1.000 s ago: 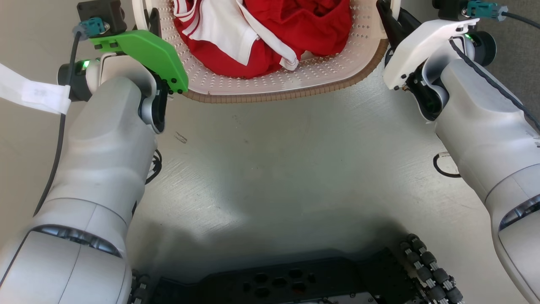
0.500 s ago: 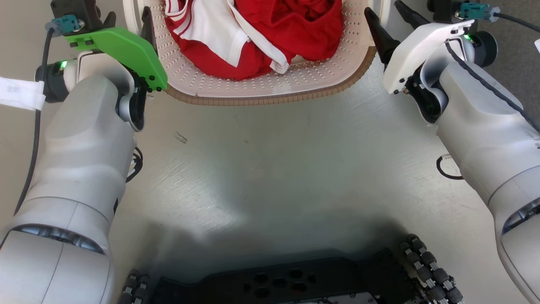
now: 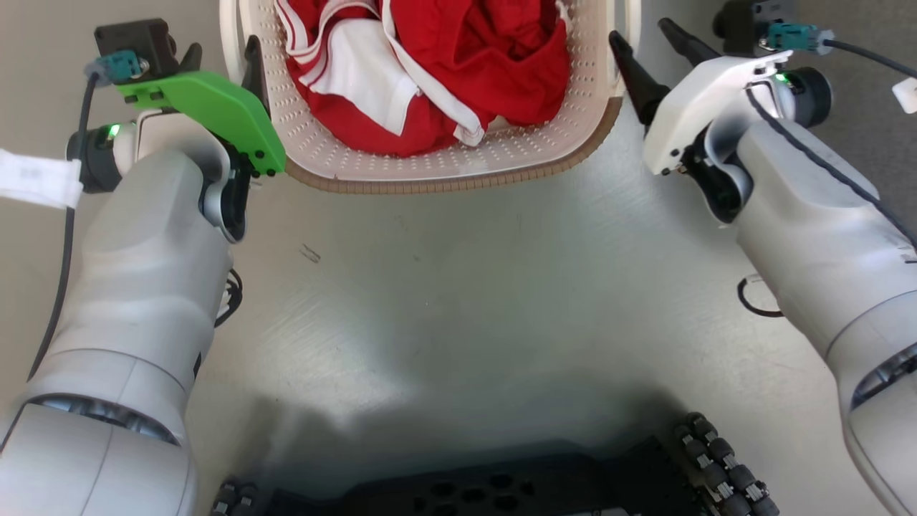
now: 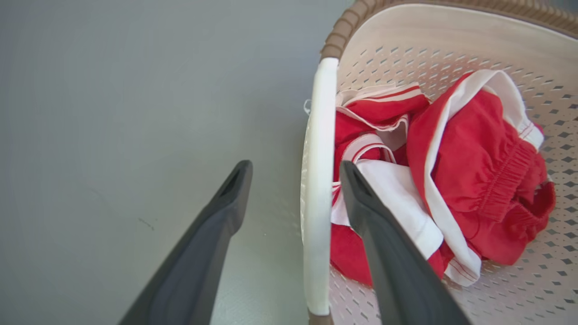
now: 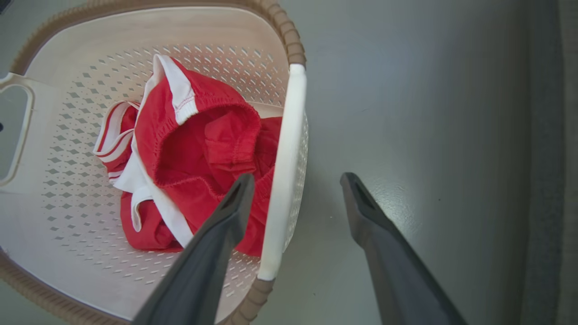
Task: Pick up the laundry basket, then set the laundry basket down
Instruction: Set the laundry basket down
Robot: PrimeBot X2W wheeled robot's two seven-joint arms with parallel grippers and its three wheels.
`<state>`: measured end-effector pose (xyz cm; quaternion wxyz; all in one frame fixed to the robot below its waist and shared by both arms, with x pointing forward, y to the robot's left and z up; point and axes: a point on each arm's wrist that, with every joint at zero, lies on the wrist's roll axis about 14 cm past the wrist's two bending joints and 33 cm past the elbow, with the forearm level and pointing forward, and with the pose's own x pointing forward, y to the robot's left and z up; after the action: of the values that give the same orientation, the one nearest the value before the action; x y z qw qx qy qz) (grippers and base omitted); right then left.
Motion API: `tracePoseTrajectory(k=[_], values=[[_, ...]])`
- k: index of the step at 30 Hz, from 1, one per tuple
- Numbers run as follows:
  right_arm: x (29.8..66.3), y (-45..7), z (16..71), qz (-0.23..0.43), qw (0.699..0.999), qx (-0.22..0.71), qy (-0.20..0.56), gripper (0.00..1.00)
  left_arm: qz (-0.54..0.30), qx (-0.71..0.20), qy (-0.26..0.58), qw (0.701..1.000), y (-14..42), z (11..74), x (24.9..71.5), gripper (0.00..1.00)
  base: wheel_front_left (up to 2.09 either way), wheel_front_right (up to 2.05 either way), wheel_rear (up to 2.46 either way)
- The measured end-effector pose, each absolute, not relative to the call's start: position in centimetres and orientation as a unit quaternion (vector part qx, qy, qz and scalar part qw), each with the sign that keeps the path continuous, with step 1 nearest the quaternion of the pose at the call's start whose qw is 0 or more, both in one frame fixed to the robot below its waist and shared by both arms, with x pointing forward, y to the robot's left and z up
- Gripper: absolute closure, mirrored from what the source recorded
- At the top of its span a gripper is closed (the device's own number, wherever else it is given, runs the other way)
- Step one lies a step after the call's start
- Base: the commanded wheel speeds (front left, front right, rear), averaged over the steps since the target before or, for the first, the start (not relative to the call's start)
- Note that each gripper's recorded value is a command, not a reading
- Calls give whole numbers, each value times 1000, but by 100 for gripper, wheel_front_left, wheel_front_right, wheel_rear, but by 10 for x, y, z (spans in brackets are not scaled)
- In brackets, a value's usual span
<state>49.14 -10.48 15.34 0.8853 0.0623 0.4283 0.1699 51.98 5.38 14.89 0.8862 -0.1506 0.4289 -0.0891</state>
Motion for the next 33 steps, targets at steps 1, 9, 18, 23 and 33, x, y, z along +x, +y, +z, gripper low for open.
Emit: tracePoseTrajectory(k=[1,9,18,23,33], values=[[494,-108,157,168,888,60,423,0,-91,-150,425,888,53,152,520,0,0,0,0],[501,-117,187,162,903,52,396,0,-106,-135,394,903,52,185,527,0,0,0,0],[504,-118,236,159,920,52,355,0,-134,-105,346,923,49,239,531,0,0,0,0],[514,-120,270,158,933,54,318,0,-141,-90,294,941,47,281,545,0,0,0,0],[509,-120,321,153,950,58,266,0,-144,-79,227,960,50,340,542,0,0,0,0]])
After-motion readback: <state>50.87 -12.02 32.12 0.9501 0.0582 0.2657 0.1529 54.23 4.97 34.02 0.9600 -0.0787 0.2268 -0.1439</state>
